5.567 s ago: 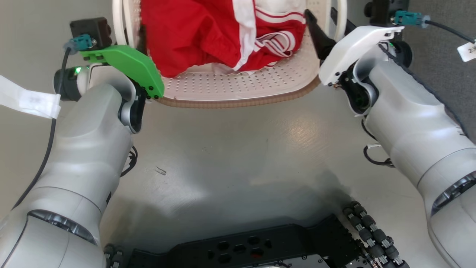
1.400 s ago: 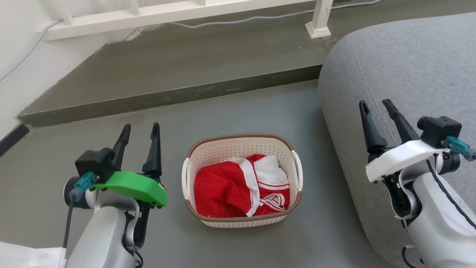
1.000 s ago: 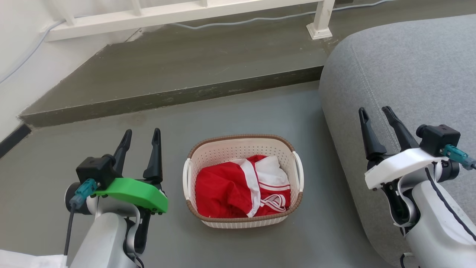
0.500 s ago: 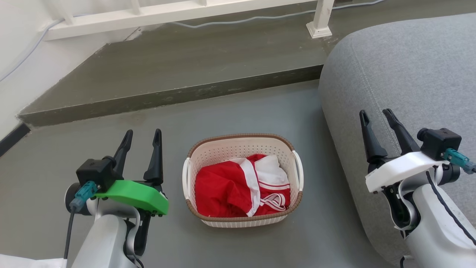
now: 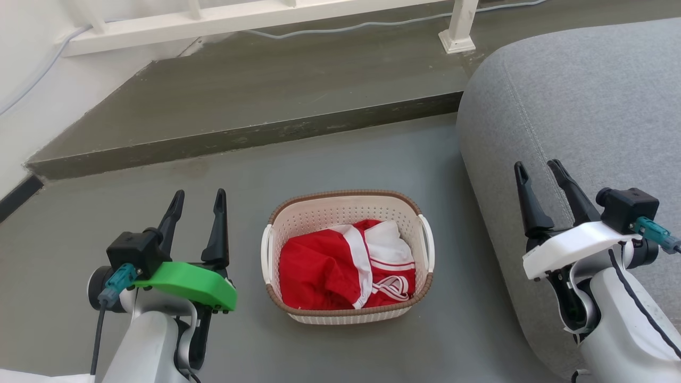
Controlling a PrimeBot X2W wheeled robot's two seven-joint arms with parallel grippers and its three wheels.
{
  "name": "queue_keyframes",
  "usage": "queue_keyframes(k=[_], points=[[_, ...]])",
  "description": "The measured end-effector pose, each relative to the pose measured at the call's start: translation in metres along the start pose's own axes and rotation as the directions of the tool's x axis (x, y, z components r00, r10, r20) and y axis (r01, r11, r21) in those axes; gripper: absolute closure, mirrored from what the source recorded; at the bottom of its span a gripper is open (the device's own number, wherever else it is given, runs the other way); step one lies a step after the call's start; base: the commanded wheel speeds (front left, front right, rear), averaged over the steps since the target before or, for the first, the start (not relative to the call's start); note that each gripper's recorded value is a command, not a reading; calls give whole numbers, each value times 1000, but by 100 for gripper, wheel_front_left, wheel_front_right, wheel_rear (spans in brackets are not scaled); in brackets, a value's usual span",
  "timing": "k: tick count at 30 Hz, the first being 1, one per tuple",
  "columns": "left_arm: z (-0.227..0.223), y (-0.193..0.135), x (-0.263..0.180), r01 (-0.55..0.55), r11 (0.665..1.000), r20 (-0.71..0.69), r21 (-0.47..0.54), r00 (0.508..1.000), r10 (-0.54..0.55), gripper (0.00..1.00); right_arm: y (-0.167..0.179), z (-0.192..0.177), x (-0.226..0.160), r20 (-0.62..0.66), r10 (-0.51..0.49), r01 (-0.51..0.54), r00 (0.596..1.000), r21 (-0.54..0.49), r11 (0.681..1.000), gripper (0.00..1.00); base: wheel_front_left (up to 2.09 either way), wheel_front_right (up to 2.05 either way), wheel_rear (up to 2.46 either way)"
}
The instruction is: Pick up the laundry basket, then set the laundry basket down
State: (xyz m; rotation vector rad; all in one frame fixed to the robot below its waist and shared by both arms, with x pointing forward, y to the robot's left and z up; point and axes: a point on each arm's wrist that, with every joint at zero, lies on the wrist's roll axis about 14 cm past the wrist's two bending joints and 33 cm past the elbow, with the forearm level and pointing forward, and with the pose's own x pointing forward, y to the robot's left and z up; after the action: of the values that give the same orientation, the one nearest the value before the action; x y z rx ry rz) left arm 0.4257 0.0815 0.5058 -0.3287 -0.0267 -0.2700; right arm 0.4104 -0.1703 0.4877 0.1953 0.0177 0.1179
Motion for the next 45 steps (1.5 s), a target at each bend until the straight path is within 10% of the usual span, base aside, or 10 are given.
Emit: queue_keyframes(k=[9,10,26,45], points=[[0,2,0,-8,1000,2,0,1000,8,0,1,-1,0,0,3,-3,1000,4,1000,0,0,0,0],[1,2,0,-7,1000,4,1,1000,7,100,1,-1,0,1,2,-2,1000,5,1000,100,0,0,0],[-18,20,-15,-93,990,-75,-108,994,86,100,-8,-27,-15,-87,-68,80,994,145,986,100,0,0,0],[-12,40,-22,-182,918,-96,-351,983,158,100,-17,-24,-16,-110,-123,158,986,406,900,100,0,0,0]])
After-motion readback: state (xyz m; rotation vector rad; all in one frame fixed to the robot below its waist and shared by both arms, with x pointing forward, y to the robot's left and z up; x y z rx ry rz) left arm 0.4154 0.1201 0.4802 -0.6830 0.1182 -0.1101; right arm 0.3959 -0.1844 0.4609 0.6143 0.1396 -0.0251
